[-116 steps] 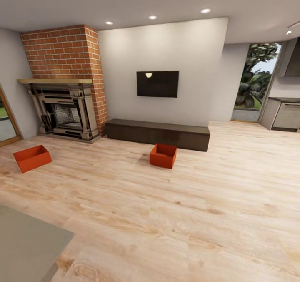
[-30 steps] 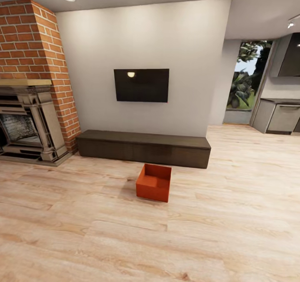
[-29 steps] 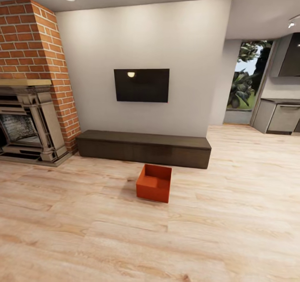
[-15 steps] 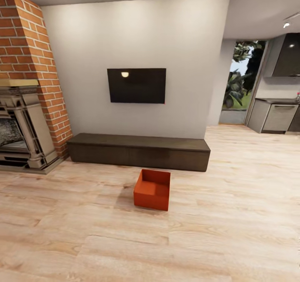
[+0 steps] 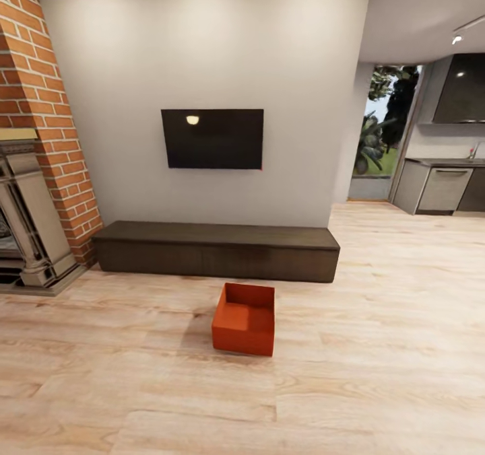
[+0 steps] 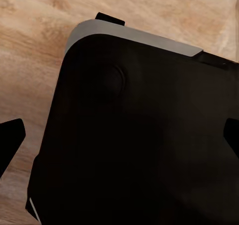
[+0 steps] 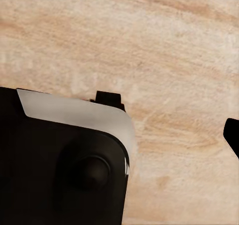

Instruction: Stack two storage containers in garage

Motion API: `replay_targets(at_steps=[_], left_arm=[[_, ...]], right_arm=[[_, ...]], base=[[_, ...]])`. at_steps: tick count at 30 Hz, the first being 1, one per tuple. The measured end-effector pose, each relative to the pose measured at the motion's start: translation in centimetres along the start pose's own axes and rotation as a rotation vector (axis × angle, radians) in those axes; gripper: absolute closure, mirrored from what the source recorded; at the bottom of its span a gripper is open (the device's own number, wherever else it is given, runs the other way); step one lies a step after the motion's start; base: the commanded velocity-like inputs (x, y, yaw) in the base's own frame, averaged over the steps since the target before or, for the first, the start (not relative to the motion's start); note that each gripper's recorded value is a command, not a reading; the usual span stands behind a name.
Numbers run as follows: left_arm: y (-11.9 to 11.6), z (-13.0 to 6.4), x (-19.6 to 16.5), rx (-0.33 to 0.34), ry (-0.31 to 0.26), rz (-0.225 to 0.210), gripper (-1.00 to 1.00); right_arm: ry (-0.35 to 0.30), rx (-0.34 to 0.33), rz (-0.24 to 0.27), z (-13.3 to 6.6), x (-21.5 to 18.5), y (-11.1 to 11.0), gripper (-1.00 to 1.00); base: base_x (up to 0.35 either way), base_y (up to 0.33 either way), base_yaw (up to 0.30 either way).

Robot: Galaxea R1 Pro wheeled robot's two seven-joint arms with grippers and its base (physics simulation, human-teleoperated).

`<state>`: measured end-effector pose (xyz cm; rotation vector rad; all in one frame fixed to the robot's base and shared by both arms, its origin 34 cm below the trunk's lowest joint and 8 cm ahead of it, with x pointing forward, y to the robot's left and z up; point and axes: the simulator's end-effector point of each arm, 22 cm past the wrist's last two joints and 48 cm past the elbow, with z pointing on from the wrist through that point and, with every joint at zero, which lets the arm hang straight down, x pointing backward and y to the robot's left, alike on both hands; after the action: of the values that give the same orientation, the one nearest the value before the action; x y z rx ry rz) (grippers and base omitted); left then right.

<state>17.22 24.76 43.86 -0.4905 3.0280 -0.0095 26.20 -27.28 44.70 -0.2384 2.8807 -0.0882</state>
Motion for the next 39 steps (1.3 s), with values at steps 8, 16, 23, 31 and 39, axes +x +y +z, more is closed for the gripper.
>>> replay_targets(at_steps=[8, 16, 23, 31, 39], left_arm=[[0.06, 0.00, -0.02, -0.001, 0.000, 0.000, -1.00], [0.03, 0.00, -0.01, 0.000, 0.000, 0.000, -1.00], [0.01, 0.00, -0.01, 0.000, 0.000, 0.000, -1.00], [-0.07, 0.00, -0.03, 0.001, -0.002, 0.001, -1.00], [-0.06, 0.01, -0.14, 0.001, -0.005, 0.002, -1.00]], right_arm=[[0.002, 0.002, 0.003, 0.00, 0.04, -0.03, -1.00], [0.000, 0.003, 0.007, 0.00, -0.01, -0.06, -1.00], [-0.001, 0.004, 0.012, 0.00, -0.01, -0.08, -1.00], [-0.001, 0.004, 0.015, 0.00, 0.00, -0.08, -1.00], [0.000, 0.004, 0.016, 0.01, -0.01, -0.09, -1.00]], base=[[0.324, 0.119, 0.000], [0.324, 0.093, 0.000], [0.324, 0.007, -0.175], [0.322, 0.000, -0.204], [0.244, 0.000, -0.016]])
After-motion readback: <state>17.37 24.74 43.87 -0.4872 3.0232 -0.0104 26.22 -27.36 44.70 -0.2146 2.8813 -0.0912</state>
